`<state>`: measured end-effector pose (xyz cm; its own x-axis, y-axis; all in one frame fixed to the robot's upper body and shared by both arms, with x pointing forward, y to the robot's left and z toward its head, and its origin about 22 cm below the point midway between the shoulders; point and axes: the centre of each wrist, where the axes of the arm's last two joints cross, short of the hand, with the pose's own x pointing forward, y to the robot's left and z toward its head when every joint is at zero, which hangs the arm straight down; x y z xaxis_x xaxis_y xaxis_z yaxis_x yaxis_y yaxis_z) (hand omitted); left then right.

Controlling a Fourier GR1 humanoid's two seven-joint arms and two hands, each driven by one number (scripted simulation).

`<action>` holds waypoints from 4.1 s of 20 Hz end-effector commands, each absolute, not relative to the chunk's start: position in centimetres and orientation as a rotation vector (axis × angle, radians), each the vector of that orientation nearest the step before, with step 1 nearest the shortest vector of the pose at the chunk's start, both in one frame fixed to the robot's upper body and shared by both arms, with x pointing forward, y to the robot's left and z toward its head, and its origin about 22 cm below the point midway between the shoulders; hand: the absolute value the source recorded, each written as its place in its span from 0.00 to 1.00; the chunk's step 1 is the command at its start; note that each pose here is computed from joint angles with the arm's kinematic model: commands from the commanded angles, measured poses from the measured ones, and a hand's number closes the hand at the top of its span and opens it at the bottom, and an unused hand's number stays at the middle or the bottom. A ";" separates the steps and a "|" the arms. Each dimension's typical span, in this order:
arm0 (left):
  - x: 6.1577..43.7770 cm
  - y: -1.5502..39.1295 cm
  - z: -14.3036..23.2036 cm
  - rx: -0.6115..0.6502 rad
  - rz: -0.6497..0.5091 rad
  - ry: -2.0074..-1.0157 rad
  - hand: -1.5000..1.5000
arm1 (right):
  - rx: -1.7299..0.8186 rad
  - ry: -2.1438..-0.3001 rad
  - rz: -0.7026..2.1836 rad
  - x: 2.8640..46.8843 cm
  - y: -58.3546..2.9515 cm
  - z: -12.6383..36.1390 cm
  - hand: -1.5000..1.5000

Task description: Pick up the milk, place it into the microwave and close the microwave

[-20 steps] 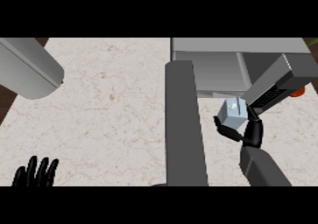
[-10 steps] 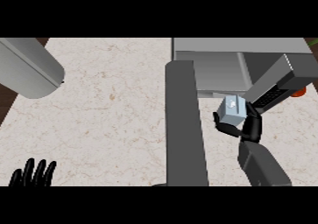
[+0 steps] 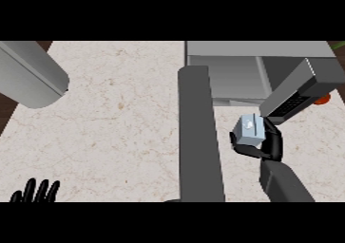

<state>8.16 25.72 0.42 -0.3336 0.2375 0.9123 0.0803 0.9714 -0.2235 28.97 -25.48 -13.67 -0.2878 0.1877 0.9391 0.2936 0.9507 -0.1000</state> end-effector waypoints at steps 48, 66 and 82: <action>6.4 28.5 0.3 -0.201 0.191 -1.888 0.00 | -0.256 -1.830 -0.065 34.7 -16.8 -5.3 1.00; 8.6 28.6 0.2 -0.243 0.138 -1.899 0.00 | -0.596 -1.776 0.115 39.2 -22.7 -4.2 1.00; 8.8 29.9 -0.3 -0.250 0.131 -1.904 0.00 | -0.783 -1.925 0.052 41.7 -22.4 -0.6 1.00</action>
<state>8.37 29.14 -0.50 -0.3124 0.2554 0.9150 0.1180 0.9661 -0.2294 40.96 -23.47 -1.61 -0.2359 0.5409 0.8073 0.4403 0.8001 -0.4074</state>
